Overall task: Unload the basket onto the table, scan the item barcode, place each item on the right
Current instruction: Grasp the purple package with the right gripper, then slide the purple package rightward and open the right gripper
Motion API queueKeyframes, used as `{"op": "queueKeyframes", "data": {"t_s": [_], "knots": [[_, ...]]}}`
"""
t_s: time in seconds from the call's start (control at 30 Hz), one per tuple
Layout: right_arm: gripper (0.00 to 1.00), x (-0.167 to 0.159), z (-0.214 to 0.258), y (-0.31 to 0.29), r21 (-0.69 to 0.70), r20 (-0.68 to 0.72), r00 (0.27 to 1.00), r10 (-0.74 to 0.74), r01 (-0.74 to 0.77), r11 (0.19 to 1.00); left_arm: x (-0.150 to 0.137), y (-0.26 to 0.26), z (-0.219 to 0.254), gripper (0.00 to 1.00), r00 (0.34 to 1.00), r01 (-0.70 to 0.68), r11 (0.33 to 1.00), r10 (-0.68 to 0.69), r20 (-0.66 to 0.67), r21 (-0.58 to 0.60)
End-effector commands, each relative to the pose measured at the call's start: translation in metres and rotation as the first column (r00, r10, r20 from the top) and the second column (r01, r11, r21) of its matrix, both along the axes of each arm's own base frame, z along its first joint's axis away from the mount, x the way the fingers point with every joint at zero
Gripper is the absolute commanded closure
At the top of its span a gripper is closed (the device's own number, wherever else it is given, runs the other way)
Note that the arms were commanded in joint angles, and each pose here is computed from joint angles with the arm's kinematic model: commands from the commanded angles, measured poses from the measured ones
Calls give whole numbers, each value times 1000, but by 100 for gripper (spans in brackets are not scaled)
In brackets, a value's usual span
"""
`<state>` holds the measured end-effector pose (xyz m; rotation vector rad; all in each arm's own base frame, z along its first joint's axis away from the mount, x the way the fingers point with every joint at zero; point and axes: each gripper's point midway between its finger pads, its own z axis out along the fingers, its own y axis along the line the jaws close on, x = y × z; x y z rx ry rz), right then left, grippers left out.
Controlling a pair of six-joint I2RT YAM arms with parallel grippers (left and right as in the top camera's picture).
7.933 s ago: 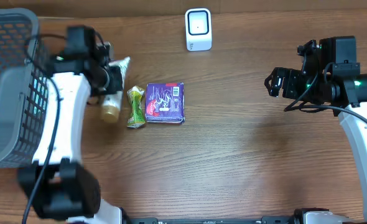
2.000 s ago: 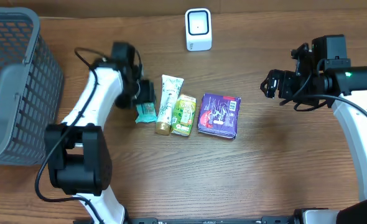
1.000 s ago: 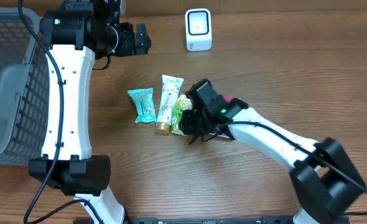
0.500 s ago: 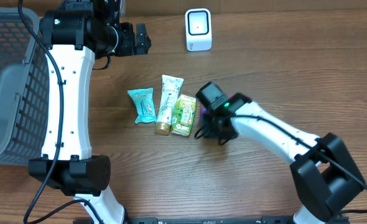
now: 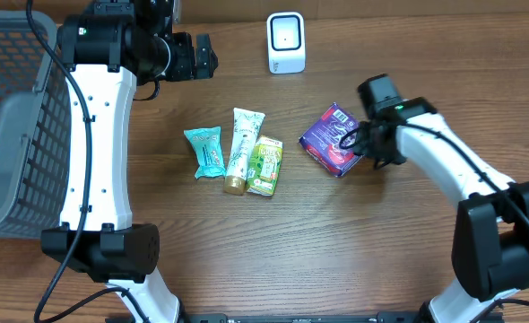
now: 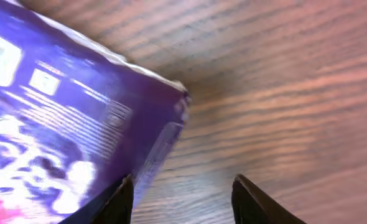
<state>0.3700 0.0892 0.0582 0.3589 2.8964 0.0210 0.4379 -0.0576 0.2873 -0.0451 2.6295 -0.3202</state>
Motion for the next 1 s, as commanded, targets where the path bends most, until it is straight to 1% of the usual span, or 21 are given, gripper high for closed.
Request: {"op": "queueKeyframes", "data": {"t_s": [0.0, 0.07, 0.13, 0.17, 0.2, 0.23, 0.3, 0.47, 0.57, 0.67, 0.73, 0.83, 0.97], "knots": [[44, 10, 48, 56, 226, 120, 969, 215, -238, 945, 0, -1, 5, 0, 1000, 17, 1000, -17, 18, -3], [41, 7, 58, 70, 277, 138, 966, 216, -248, 928, 0, -1, 5, 0, 1000, 17, 1000, -17, 18, -3], [36, -1, 64, 97, 357, 151, 954, 261, -298, 885, 0, -1, 5, 0, 1000, 17, 1000, -17, 18, -3], [34, -4, 64, 108, 375, 157, 946, 283, -322, 869, 0, -1, 5, 0, 1000, 17, 1000, -16, 18, -3], [29, -8, 61, 123, 378, 178, 932, 317, -362, 852, 0, -1, 5, 0, 1000, 17, 1000, -17, 18, -3], [28, -8, 60, 128, 375, 188, 926, 327, -375, 848, 0, -1, 5, 0, 1000, 17, 1000, -17, 18, -3], [27, 0, 56, 143, 352, 230, 912, 339, -403, 845, 0, -1, 5, 0, 1000, 17, 1000, -17, 18, -3], [29, 44, 24, 164, 241, 338, 903, 266, -357, 903, 0, -1, 5, 0, 1000, 17, 1000, -17, 18, -3], [30, 60, -2, 175, 233, 366, 892, 265, -363, 902, 0, -1, 5, 0, 1000, 17, 1000, -16, 18, -3], [34, 58, -17, 174, 243, 331, 910, 251, -339, 909, 0, -1, 5, 0, 1000, 17, 1000, -17, 18, -3], [34, 53, -16, 172, 241, 309, 917, 252, -332, 912, 0, -1, 5, 0, 1000, 17, 1000, -17, 18, -3], [34, 36, -3, 164, 234, 246, 931, 271, -328, 915, 0, -1, 5, 0, 1000, 17, 1000, -17, 18, -3], [34, 15, 21, 138, 161, 181, 935, 305, -334, 929, 0, -1, 5, 1, 1000, 17, 1000, -17, 18, -3]]}}
